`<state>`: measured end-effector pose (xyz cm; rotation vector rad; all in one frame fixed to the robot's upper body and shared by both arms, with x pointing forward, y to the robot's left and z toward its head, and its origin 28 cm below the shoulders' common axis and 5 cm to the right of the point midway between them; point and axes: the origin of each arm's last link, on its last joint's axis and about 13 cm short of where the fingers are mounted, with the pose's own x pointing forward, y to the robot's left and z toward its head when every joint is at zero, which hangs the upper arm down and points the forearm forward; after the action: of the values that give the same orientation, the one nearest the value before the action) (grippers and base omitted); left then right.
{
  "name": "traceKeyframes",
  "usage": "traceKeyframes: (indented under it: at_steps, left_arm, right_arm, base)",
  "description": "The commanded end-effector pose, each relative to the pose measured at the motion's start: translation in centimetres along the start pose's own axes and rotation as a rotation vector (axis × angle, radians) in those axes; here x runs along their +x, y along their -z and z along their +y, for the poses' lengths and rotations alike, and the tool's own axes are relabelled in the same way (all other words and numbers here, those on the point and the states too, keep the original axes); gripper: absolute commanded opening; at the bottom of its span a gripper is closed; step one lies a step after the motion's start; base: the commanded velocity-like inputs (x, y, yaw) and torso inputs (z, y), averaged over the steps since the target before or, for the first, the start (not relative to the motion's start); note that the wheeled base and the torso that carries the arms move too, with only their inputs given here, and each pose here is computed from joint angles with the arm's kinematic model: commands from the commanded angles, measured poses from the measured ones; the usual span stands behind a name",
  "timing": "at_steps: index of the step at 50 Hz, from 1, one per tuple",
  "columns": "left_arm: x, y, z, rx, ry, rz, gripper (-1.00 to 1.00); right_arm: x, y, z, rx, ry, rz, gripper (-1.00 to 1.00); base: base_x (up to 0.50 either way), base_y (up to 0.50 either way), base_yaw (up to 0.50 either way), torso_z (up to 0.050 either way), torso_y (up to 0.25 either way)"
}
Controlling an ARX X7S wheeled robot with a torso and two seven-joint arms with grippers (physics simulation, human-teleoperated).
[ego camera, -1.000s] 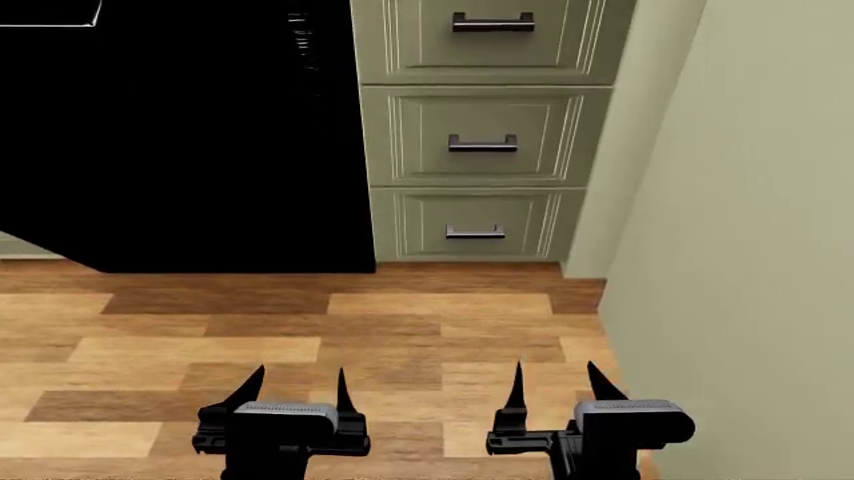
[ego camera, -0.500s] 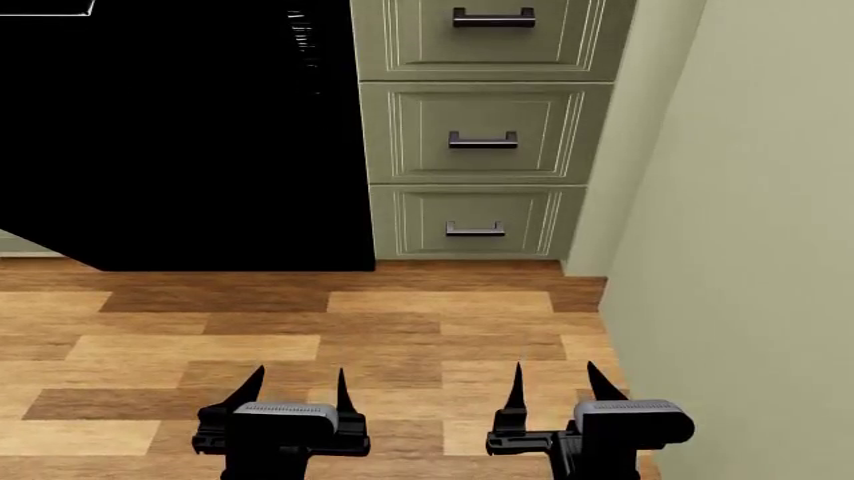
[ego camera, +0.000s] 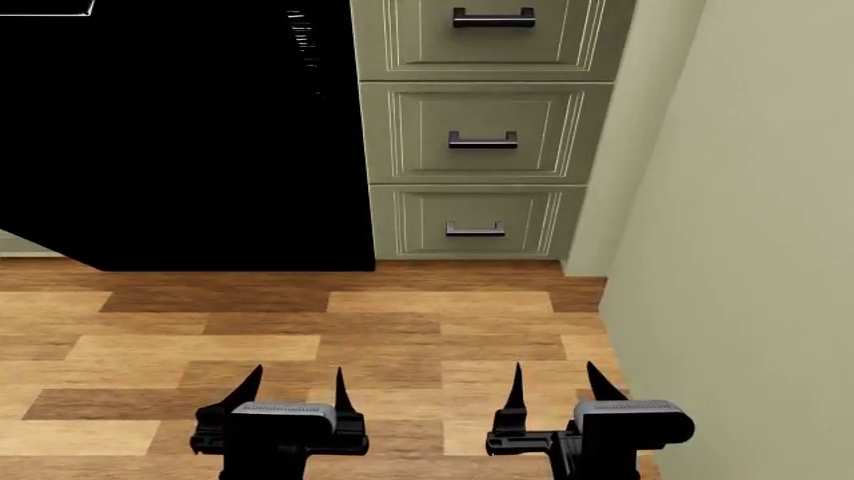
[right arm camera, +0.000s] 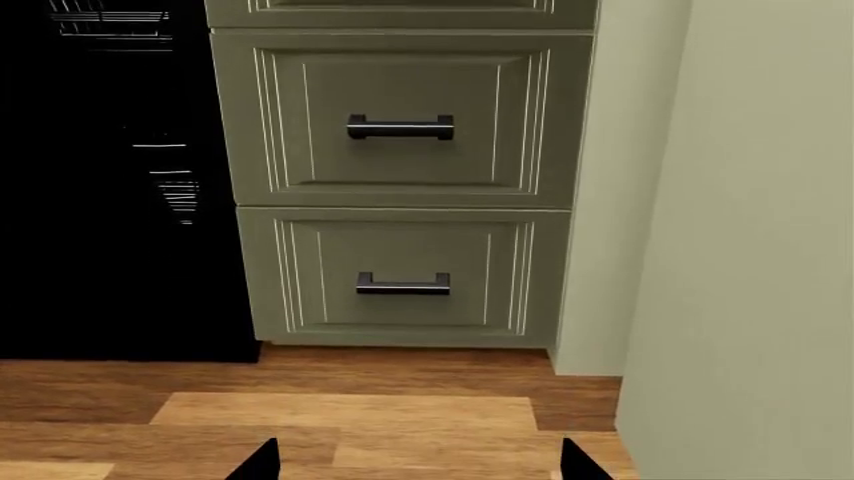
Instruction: Close the dishwasher door
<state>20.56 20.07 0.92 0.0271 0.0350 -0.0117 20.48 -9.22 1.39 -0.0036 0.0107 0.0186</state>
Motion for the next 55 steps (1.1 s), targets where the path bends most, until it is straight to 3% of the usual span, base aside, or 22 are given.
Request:
traceKeyframes:
  at_steps: [1, 19, 55]
  left_arm:
    - [-0.03, -0.01, 0.01, -0.003, -0.002, 0.003, 1.0]
    - [-0.04, 0.03, 0.01, 0.004, 0.002, 0.009, 1.0]
    - [0.03, 0.07, -0.01, 0.006, 0.001, 0.01, 1.0]
  right_arm:
    - [0.02, -0.05, 0.01, 0.005, -0.002, 0.0, 1.0]
    - [-0.06, 0.09, 0.05, -0.036, -0.001, -0.007, 1.0]
    - [-0.08, 0.14, 0.05, -0.048, -0.001, -0.009, 1.0]
  base:
    - [0.0, 0.0, 0.0, 0.0, 0.0]
    - [0.0, 0.03, 0.0, 0.0, 0.0]
    - [0.0, 0.25, 0.0, 0.0, 0.0]
